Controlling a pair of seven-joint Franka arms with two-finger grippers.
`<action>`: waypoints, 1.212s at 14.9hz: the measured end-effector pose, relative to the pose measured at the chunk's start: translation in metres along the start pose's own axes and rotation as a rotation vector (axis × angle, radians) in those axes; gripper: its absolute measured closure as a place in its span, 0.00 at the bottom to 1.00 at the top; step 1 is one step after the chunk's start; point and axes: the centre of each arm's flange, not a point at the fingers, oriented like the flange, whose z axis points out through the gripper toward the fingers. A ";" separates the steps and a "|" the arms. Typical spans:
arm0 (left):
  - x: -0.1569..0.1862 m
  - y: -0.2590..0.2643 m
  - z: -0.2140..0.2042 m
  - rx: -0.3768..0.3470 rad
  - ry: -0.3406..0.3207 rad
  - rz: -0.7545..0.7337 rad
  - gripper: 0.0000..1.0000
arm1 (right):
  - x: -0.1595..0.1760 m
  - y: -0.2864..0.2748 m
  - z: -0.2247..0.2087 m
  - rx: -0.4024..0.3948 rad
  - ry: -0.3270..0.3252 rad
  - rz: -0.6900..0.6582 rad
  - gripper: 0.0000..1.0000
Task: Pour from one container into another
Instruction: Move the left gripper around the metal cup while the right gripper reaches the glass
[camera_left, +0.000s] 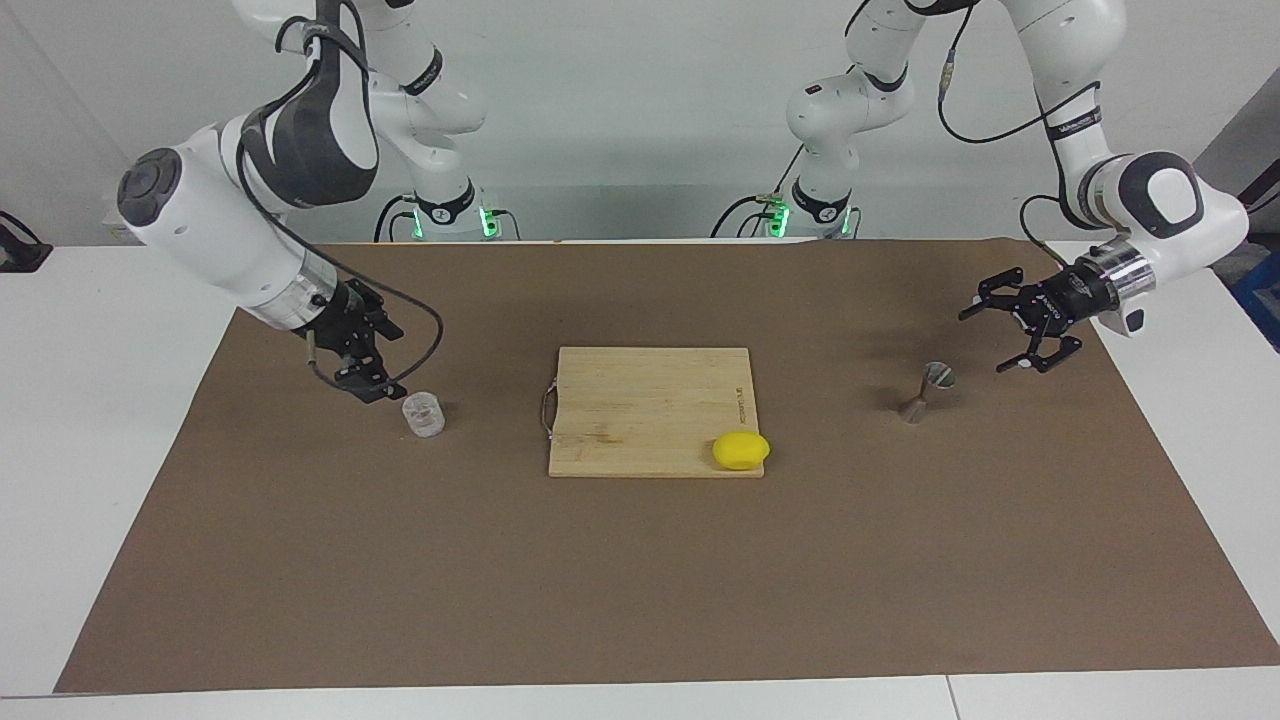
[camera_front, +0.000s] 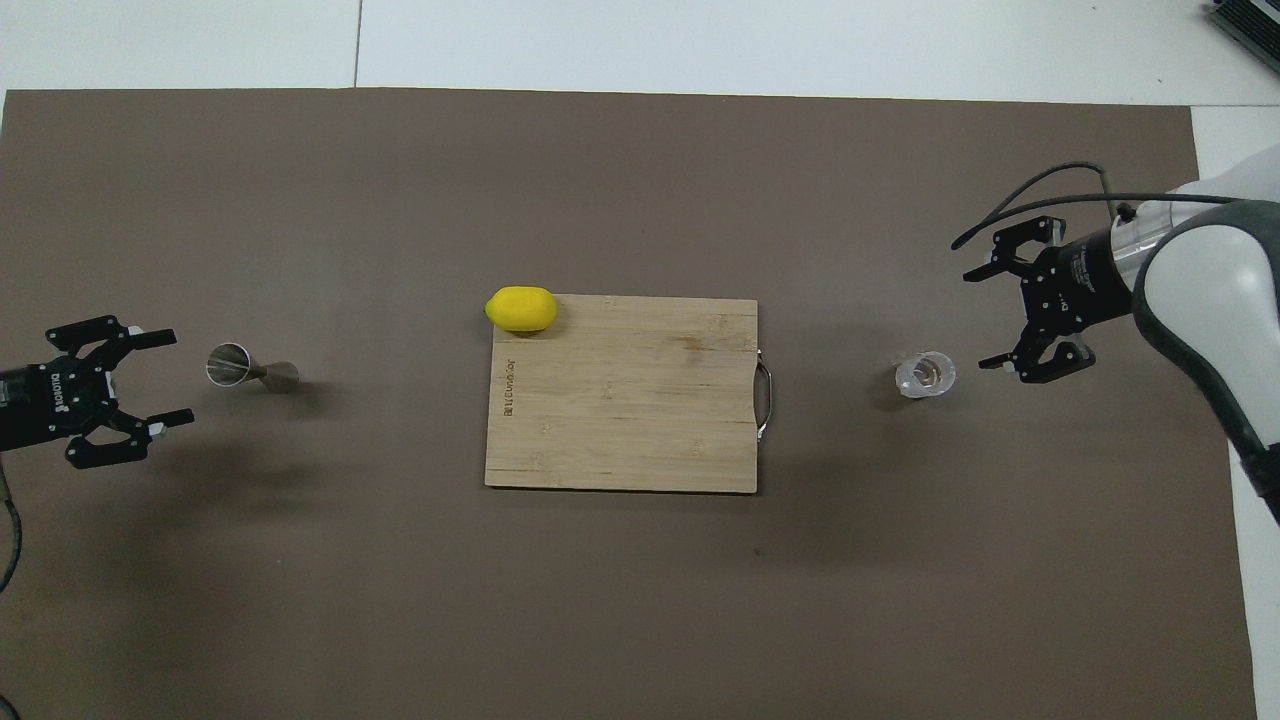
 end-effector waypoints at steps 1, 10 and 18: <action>0.005 -0.001 0.001 -0.016 -0.006 -0.014 0.00 | 0.012 0.002 0.009 0.006 -0.026 0.012 0.00; 0.031 -0.010 0.031 -0.083 -0.046 0.018 0.00 | 0.091 0.012 0.086 0.010 -0.168 -0.073 0.00; 0.035 -0.010 0.055 -0.110 -0.068 0.056 0.00 | 0.126 0.021 0.141 0.044 -0.306 -0.071 0.00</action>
